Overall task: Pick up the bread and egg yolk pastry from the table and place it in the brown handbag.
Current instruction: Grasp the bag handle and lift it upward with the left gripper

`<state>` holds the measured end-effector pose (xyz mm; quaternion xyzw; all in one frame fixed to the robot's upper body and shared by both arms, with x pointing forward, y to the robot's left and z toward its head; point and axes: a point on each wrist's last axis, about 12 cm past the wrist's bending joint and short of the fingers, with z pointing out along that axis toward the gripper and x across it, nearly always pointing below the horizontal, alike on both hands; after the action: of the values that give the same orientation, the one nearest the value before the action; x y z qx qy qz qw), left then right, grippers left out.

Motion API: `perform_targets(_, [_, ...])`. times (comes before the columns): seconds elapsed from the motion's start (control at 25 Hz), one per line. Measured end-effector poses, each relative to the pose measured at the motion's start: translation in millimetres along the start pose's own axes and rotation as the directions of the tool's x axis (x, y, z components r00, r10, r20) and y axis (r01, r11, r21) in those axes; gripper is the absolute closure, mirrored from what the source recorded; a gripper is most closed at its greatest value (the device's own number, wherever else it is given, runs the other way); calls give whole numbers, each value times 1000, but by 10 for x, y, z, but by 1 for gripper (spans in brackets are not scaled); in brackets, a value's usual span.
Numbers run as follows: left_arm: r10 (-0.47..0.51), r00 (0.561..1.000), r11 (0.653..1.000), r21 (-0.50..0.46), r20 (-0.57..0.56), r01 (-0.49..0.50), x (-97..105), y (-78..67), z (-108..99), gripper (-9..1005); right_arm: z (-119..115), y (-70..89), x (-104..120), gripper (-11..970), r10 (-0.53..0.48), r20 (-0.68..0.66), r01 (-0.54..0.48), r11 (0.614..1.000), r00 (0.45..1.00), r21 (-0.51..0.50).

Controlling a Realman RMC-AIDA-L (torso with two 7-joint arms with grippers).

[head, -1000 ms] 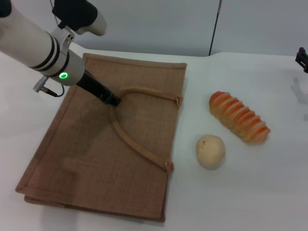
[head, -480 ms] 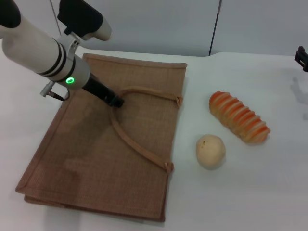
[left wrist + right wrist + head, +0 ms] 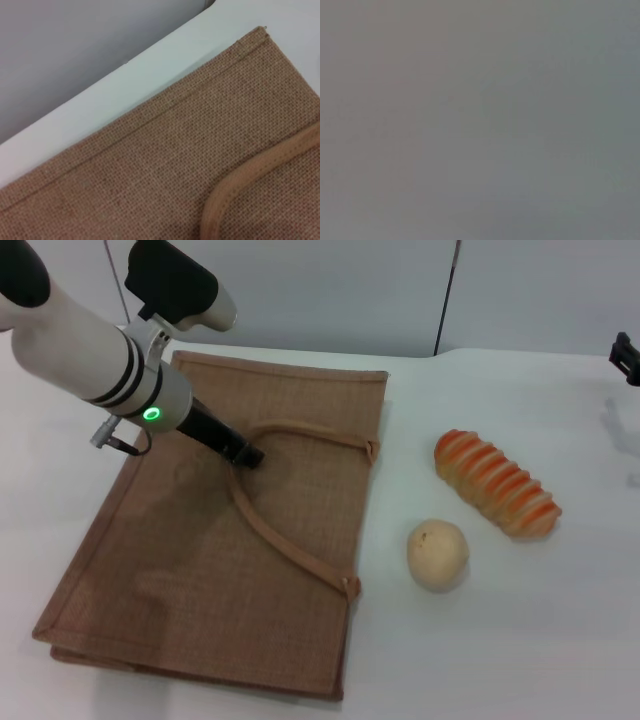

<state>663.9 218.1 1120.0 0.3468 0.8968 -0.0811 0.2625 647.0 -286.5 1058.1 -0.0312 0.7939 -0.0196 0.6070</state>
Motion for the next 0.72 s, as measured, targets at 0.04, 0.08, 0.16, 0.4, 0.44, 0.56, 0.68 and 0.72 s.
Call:
perform_targets(0.04, [-1, 1000, 1000, 1, 0, 1, -1, -3, 5, 549, 1, 1, -2, 143, 0, 0, 0, 1000, 1000, 0])
perform_targets(0.08, [-5, 1000, 1000, 4, -2, 5, 0, -11, 18, 549, 2, 2, -2, 143, 0, -1, 0, 1000, 1000, 0])
perform_targets(0.16, [-7, 1000, 1000, 6, -4, 7, -1, -18, 25, 549, 5, 3, -1, 143, 0, -4, 0, 1000, 1000, 0])
perform_targets(0.4, [-14, 1000, 1000, 9, -6, 14, -6, -25, 31, 608, 7, -1, -6, 143, 0, -5, 0, 1000, 1000, 1])
perform_targets(0.44, [-18, 1000, 1000, 9, -5, 18, -6, -24, 30, 642, 8, -2, -6, 143, 0, -5, 0, 1000, 1000, 2])
perform_targets(0.56, [-35, 999, 999, 7, -1, 35, -8, -16, 28, 742, 8, -4, -5, 143, 1, -5, -1, 1000, 1000, 2])
perform_targets(0.68, [-44, 999, 999, -5, 9, 44, -12, 3, 23, 812, 2, -11, 6, 143, 0, -8, 0, 1000, 1000, 3])
perform_targets(0.72, [-44, 999, 999, -9, 11, 44, -8, 8, 24, 830, 0, -12, 9, 143, -1, -9, 1, 1000, 1000, 3])
